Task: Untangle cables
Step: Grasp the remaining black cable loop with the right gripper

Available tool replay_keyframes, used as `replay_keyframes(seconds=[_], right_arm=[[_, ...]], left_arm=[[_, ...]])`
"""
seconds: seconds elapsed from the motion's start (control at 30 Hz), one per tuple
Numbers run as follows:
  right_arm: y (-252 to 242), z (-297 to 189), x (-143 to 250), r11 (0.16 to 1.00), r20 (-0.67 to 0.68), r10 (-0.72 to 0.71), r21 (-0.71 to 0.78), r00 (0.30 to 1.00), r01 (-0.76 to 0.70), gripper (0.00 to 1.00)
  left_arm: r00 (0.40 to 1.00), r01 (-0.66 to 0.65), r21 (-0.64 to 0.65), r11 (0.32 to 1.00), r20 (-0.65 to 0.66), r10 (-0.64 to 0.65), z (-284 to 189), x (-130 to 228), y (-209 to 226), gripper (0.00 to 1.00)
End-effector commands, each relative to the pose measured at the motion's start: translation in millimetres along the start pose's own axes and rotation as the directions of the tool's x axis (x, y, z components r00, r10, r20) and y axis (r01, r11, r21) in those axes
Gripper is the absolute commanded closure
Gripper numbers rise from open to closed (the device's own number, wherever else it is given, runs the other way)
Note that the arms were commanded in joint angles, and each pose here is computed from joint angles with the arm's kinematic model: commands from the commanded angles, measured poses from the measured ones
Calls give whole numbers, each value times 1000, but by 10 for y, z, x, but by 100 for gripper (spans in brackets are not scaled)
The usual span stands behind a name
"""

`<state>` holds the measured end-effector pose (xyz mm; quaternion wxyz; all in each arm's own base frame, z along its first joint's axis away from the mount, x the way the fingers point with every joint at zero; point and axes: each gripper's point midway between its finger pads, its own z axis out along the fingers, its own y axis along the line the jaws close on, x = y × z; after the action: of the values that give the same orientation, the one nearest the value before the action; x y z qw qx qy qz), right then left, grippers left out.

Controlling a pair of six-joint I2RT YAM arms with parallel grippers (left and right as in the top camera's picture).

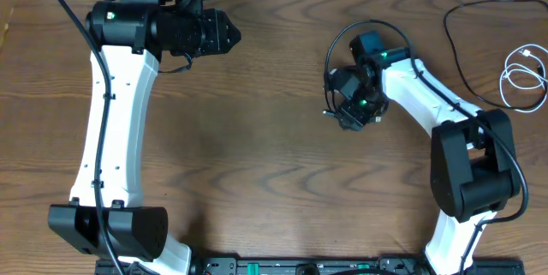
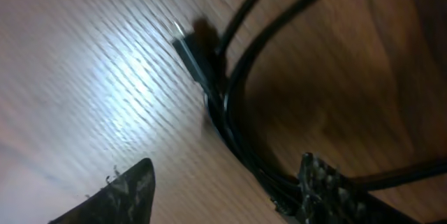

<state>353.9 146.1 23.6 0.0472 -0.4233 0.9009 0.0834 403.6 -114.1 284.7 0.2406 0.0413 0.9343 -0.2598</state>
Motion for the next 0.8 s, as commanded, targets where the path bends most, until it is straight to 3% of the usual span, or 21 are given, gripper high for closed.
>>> replay_keyframes(seconds=[0.0,0.47,0.7,0.77], right_arm=[[-24,85,106,1000,-36,-23,21,999,23,39],[-36,349,308,1000,-40,-7,29,999,8,44],[15,409,434,1000,-71,11,13,997,-10,69],[-21,407,440,998,-74,63,36,995,-60,88]], left_arm=[[1000,-23,-12,1000,-1,23,-6,6,17,59],[1000,-15,-14,1000,-17,15,-7,47,23,57],[1000,-15,-14,1000,-17,15,-6,46,23,57],[1000,-15,-14,1000,-17,15,-6,46,23,57]])
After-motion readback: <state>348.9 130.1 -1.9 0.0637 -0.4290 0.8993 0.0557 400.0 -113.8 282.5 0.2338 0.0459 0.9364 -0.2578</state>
